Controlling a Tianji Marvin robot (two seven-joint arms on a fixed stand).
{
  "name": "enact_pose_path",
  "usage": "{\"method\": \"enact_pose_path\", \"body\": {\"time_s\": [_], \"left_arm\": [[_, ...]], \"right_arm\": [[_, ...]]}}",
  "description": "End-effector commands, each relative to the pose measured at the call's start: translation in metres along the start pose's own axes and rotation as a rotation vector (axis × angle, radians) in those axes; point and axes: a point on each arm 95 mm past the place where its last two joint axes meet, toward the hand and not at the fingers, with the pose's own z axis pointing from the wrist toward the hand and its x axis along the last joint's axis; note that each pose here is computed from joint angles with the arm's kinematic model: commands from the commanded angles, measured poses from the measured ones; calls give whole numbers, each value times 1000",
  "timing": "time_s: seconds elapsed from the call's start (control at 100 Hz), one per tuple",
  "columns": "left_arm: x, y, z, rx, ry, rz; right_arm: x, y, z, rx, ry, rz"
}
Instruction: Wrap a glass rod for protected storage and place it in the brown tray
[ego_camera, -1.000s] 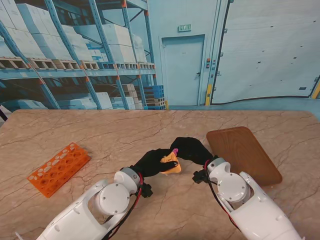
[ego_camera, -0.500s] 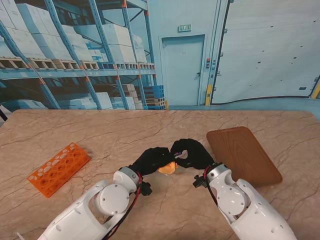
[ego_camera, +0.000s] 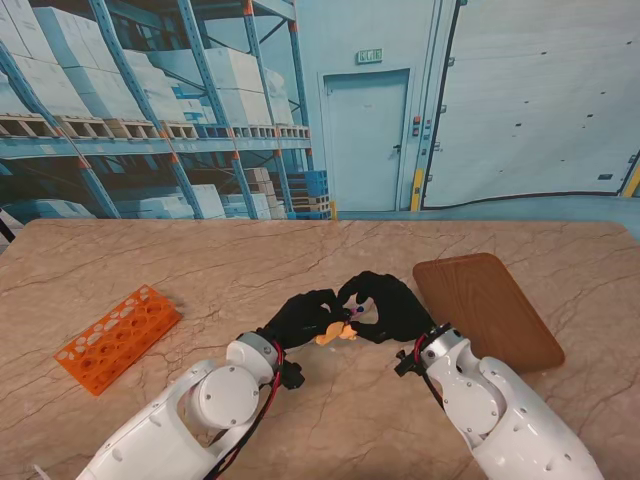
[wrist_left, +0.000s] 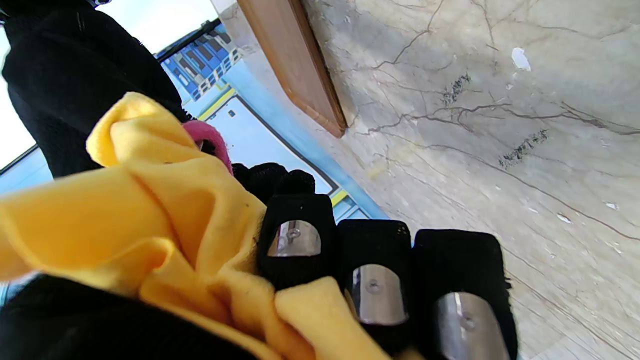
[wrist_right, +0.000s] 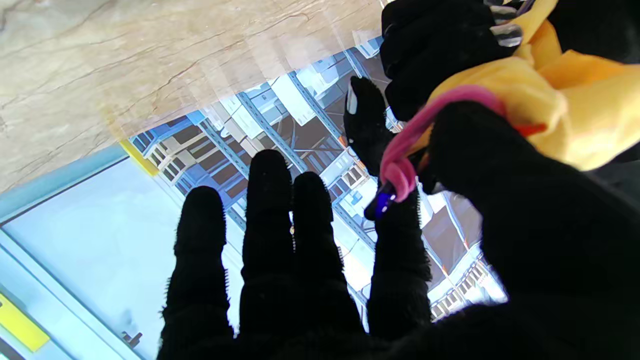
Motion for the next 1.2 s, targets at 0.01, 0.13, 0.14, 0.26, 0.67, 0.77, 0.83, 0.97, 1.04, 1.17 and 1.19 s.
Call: {"method": "enact_pose_path", "body": {"time_s": [0.01,0.13,0.14,0.26,0.67,0.77,0.83,0.97,1.04,1.17,1.19], "left_arm": [[3,3,0,-1,6,-22],[4,3,-1,1,14,-37],[4,3,-1,1,15,-38],[5,3,-1,5,23,-47],[5,-1,-2,30,37,-65],[5,-1,-2,34,40,-65],[5,-2,-2,35,40,-65],[5,-2,-2,34,35,-67],[5,-3,-2,32,34,-70],[5,-4,-2,31,34,-73],[5,-4,-2,32,34,-73]], "right_arm": [[4,2,0,4,22,-15],[5,2,2,8,43,-41],[6,2,2,8,45,-43],[9,-1,7,6,78,-54],[17,-8,13,43,162,-123],[18,-4,11,34,175,-133],[19,0,8,24,183,-139],[21,12,0,-14,199,-167],[21,19,-5,-41,194,-178],[19,29,-13,-90,168,-188],[19,30,-14,-96,164,-188]]}}
